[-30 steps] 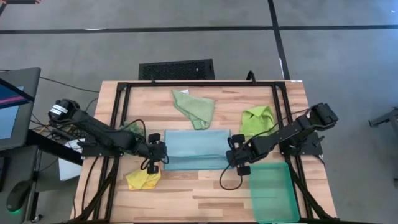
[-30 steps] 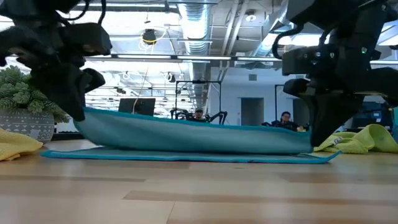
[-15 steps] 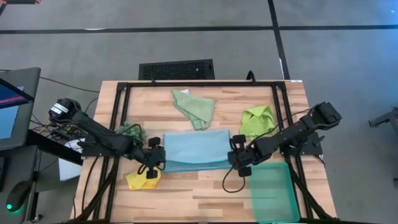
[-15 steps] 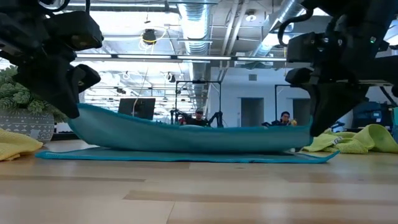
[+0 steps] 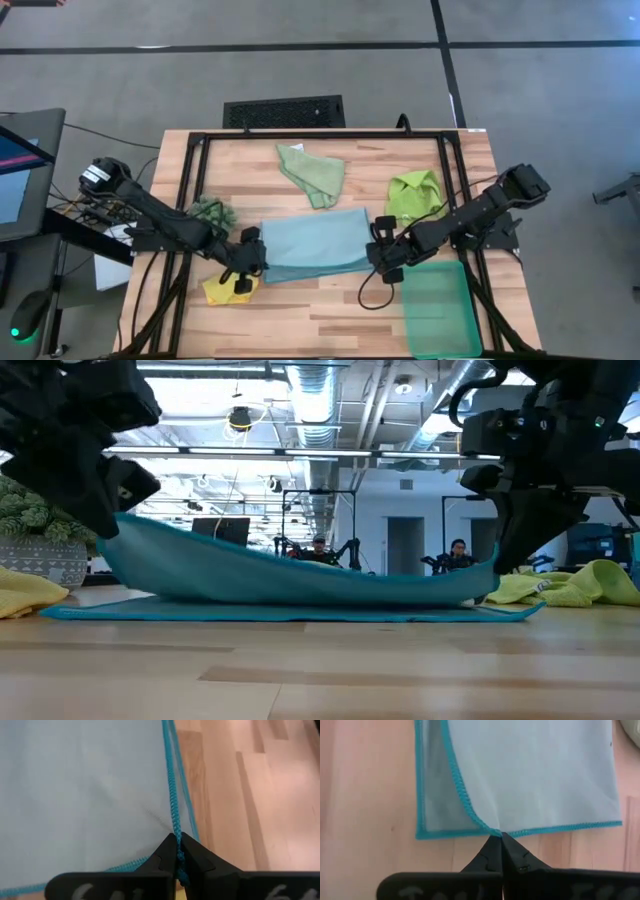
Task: Fold microfiber towels
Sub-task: Fold the blue microfiber cloth
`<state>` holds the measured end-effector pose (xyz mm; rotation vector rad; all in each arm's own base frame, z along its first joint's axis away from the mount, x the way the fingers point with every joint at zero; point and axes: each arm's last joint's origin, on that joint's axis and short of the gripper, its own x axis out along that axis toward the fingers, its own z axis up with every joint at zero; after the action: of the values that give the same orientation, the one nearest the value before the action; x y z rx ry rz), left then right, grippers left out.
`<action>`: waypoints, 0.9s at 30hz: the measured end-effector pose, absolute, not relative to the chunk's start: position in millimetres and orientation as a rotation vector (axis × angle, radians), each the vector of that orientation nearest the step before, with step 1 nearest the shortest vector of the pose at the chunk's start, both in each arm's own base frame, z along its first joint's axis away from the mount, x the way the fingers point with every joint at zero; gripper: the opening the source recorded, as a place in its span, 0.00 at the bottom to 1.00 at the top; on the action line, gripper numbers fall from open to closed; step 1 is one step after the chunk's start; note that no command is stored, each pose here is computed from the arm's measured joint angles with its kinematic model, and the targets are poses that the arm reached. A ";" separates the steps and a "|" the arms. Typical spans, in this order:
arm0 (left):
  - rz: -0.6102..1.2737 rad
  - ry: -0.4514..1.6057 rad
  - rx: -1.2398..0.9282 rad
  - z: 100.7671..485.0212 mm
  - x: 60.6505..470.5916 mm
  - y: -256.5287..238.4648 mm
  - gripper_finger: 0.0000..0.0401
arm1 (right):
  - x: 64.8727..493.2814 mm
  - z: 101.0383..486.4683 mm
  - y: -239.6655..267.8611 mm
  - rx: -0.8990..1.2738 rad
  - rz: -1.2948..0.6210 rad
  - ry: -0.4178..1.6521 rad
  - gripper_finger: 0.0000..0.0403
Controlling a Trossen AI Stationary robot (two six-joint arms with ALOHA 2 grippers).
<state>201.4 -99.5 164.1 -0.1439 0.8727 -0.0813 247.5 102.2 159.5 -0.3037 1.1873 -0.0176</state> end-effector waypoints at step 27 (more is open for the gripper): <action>-0.171 0.860 -0.155 161.3 199.0 -105.0 0.00 | 249.4 164.5 96.6 -0.286 -0.027 1.166 0.01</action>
<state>199.0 -105.0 161.3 -0.1546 0.8602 -0.1708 249.4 96.6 164.5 -0.2858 1.1658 -0.0270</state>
